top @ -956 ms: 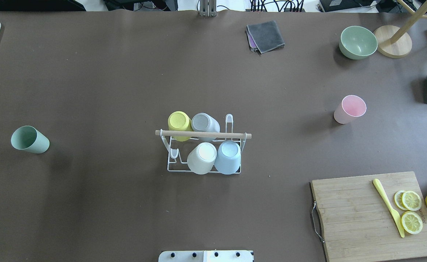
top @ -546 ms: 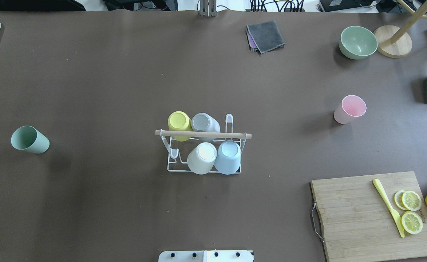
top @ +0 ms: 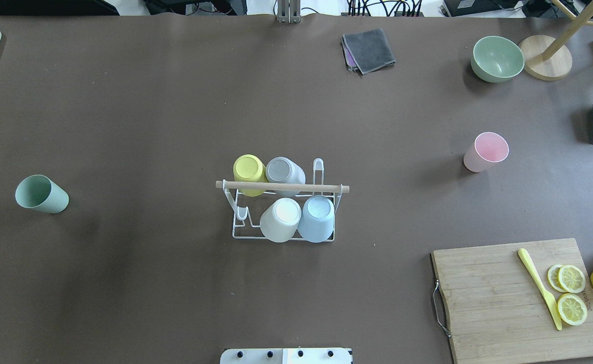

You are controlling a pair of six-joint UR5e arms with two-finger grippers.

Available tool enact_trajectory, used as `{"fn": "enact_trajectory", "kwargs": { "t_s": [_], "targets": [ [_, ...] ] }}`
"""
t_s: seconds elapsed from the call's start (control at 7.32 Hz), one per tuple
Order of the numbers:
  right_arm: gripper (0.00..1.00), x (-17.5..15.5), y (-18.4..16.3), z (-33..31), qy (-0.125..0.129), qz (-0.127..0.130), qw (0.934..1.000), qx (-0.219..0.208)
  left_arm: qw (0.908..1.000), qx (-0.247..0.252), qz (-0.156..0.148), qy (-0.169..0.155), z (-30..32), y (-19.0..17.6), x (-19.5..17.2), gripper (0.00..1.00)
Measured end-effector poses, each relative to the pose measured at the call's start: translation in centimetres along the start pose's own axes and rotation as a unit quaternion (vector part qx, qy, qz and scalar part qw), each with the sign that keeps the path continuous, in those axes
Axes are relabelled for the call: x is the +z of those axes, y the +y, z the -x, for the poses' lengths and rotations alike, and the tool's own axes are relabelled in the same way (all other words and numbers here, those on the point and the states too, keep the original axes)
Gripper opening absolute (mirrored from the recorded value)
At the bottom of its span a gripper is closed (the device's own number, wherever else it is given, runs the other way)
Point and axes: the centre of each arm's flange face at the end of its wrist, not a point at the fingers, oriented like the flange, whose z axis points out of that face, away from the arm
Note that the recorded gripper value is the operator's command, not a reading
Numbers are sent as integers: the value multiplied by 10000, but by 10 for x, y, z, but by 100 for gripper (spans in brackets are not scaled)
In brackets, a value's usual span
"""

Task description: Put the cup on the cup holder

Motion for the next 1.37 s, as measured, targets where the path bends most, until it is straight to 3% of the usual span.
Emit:
{"fn": "enact_trajectory", "kwargs": {
  "t_s": [0.27,0.68,1.09,1.37],
  "targets": [
    [100,-7,-35,56,-59,-91,9988,-474,9990,281,320,-125,-61,-53,7,96],
    [100,6,-83,183,123,-148,9932,-1148,9938,629,745,-531,-148,-107,23,96],
    [100,12,-121,265,42,-111,9915,-1295,9889,924,1002,-584,-195,-116,49,96],
    [100,8,-149,300,58,147,9932,-1153,9858,1057,1165,-597,-217,-116,63,97]
  ]
}}
